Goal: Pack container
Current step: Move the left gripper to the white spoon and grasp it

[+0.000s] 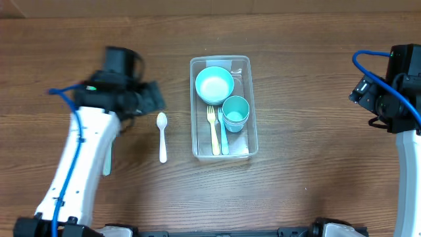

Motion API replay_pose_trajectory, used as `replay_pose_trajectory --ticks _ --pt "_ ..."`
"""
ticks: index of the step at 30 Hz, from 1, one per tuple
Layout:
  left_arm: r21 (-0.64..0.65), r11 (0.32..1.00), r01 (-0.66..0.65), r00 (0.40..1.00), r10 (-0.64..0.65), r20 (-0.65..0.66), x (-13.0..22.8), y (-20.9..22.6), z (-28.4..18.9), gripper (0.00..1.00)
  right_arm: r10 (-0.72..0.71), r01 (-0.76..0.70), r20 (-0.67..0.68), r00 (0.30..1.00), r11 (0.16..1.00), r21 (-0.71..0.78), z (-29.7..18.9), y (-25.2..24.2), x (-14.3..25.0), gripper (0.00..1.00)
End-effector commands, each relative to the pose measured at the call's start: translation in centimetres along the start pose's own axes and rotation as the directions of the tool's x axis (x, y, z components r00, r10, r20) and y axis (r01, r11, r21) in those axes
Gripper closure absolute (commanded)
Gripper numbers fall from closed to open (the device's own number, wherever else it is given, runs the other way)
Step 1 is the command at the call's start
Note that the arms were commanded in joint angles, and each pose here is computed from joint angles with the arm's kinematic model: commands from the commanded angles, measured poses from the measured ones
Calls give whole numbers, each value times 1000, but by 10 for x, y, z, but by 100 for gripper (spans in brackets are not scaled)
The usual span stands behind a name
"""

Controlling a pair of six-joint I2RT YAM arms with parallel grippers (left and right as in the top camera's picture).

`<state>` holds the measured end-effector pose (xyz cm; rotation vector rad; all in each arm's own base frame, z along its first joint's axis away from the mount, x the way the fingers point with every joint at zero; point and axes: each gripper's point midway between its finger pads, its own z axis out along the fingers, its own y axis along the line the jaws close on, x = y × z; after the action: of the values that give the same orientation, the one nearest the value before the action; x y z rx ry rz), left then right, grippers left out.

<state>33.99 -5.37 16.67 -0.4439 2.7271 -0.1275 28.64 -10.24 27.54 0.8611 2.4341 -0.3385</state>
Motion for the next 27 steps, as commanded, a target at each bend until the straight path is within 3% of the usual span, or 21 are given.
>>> replay_pose_trajectory --ticks 1,3,5,8,12,16,25,27 --pt "-5 994 -110 993 110 -37 35 -16 35 9 15 -15 21 1000 1000 -4 -4 -1 -5 0" --pt "-6 992 -124 991 123 -47 48 -14 51 11 15 -15 21 1000 1000 -4 -4 -1 -5 0" --pt "-51 991 -127 991 124 -46 57 -1 67 3 15 -15 21 1000 1000 -4 -4 -1 -5 0" --pt "-117 984 -132 991 129 -33 75 22 94 0 15 -15 21 1000 1000 -4 -4 -1 -5 0" --pt "-98 979 -180 982 184 37 87 31 125 0 15 -15 20 1000 1000 -4 -4 -1 -5 0" --pt "-43 970 -239 949 243 199 81 25 142 0 15 -15 21 1000 1000 -4 -4 -1 -5 0" --pt "-59 946 -319 922 324 211 93 32 159 0 15 -15 21 1000 1000 -4 -4 -1 -5 0" --pt "-62 946 -319 924 325 199 96 33 167 6 15 -15 21 1000 1000 -4 -4 -1 -5 0"
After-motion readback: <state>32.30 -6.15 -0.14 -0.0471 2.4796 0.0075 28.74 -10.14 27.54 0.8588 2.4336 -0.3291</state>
